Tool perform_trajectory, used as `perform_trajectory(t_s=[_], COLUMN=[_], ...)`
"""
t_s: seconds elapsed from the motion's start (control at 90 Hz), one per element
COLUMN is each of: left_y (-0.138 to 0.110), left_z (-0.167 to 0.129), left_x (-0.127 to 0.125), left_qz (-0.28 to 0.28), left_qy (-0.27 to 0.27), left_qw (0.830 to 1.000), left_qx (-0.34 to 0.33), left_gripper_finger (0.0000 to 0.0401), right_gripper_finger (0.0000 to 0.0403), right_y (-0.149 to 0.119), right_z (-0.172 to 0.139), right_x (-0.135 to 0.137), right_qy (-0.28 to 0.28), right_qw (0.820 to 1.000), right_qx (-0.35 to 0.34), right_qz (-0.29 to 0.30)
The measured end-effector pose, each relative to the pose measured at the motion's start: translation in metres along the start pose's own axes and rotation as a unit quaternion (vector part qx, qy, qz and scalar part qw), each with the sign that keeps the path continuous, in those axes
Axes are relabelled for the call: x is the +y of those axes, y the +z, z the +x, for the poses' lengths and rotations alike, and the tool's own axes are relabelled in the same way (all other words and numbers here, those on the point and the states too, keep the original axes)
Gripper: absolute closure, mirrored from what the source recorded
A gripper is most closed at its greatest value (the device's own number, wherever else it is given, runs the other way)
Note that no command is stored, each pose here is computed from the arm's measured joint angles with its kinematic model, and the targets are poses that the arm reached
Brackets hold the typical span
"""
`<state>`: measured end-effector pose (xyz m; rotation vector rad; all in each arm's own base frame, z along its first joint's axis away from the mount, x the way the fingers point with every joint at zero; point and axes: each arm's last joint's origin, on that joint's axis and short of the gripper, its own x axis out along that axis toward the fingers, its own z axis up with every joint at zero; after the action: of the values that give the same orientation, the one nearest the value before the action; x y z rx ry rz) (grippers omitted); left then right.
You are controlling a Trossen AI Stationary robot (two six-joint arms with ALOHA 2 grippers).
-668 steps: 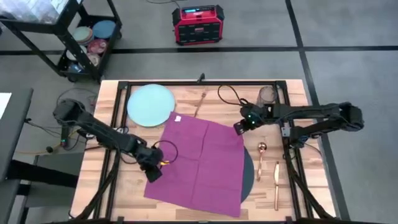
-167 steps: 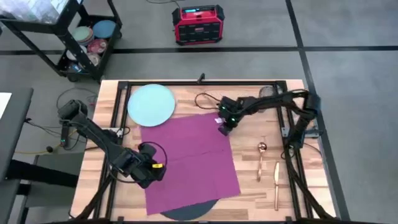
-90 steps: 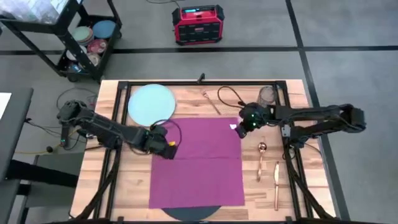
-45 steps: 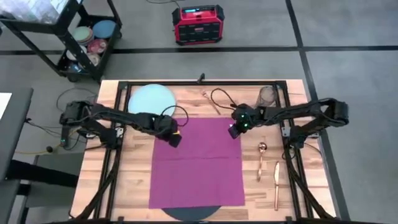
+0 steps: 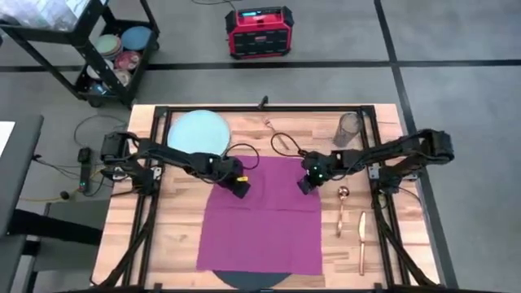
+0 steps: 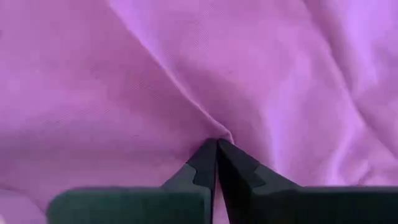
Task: Set table place
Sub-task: Fold the pink table napkin
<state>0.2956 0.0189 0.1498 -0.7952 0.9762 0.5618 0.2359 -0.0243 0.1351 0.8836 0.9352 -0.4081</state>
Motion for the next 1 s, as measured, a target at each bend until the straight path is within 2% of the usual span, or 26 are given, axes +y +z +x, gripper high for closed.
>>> perform_trajectory(t_s=[0.167, 0.389, 0.556, 0.733, 1.0], left_y=[0.015, 0.025, 0.031, 0.032, 0.026], left_z=[-0.017, -0.047, -0.054, -0.05, -0.044], left_x=[0.006, 0.035, 0.068, 0.104, 0.144], left_qz=[0.007, 0.048, 0.034, 0.013, -0.015], left_qy=[0.039, 0.186, 0.264, 0.296, 0.298], left_qw=[0.999, 0.981, 0.963, 0.952, 0.946], left_qx=[0.002, -0.002, 0.037, 0.076, 0.127], left_gripper_finger=[0.0401, 0.0401, 0.0401, 0.0401, 0.0401], right_gripper_finger=[0.0403, 0.0403, 0.0403, 0.0403, 0.0403], right_y=[0.002, 0.006, 0.007, 0.007, 0.007], right_z=[-0.017, -0.02, -0.019, -0.019, -0.019], right_x=[0.0, -0.008, -0.007, -0.007, -0.006], right_qy=[-0.015, -0.034, -0.03, -0.029, -0.027], right_qw=[0.999, 0.999, 0.999, 0.999, 0.999], right_qx=[-0.035, -0.034, -0.038, -0.04, -0.042], right_qz=[0.009, 0.02, 0.015, 0.011, 0.007])
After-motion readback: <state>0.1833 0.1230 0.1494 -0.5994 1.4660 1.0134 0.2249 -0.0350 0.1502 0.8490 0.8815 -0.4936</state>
